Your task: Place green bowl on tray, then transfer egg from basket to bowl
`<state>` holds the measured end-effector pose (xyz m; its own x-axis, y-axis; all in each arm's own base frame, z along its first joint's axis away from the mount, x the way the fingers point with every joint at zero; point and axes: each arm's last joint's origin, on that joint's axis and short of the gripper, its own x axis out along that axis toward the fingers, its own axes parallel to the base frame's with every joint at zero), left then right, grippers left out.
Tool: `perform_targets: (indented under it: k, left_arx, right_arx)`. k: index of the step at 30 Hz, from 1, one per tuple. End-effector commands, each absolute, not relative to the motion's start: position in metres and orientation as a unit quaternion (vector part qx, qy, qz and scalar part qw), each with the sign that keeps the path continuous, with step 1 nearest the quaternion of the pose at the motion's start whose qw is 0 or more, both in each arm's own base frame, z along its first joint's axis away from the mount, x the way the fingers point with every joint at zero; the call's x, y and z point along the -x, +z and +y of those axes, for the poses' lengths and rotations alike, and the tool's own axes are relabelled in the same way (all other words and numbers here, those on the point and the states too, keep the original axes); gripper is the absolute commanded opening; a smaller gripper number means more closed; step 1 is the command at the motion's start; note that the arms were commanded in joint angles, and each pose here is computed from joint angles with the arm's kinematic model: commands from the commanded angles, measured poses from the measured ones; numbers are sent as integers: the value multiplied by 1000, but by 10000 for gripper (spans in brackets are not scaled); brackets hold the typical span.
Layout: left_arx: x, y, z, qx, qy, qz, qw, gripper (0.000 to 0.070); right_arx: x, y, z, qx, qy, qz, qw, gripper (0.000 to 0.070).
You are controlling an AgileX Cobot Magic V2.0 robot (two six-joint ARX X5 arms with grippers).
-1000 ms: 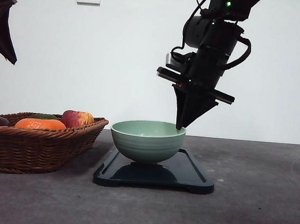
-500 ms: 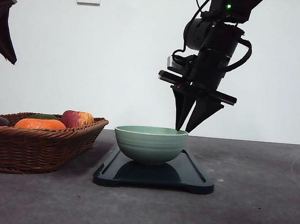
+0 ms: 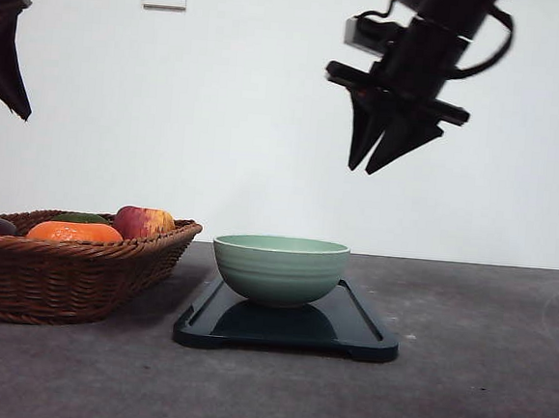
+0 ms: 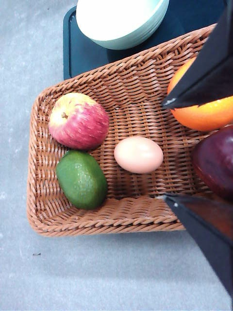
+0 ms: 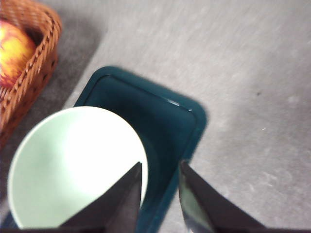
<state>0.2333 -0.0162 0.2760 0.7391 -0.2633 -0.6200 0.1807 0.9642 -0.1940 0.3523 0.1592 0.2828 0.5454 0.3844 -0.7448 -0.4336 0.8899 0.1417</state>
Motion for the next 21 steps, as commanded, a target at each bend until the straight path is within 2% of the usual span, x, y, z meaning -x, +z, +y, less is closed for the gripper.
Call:
perform_targets:
  k: [1, 10, 17, 21]
  left_arx:
    - [-236, 282, -17, 53, -124, 330, 934, 351]
    - [-236, 282, -17, 53, -124, 333, 933, 351]
    - [-235, 281, -17, 54, -124, 335, 932, 351]
    - [-235, 281, -17, 54, -124, 335, 933, 351]
  right_arx:
    - [-344, 268, 158, 43, 244, 412, 877, 144]
    - [-288, 237, 122, 50, 253, 372, 892, 143]
    - [-250, 218, 85, 26, 278, 364, 889, 143]
    - [-235, 213, 66, 12, 259, 342, 903, 143]
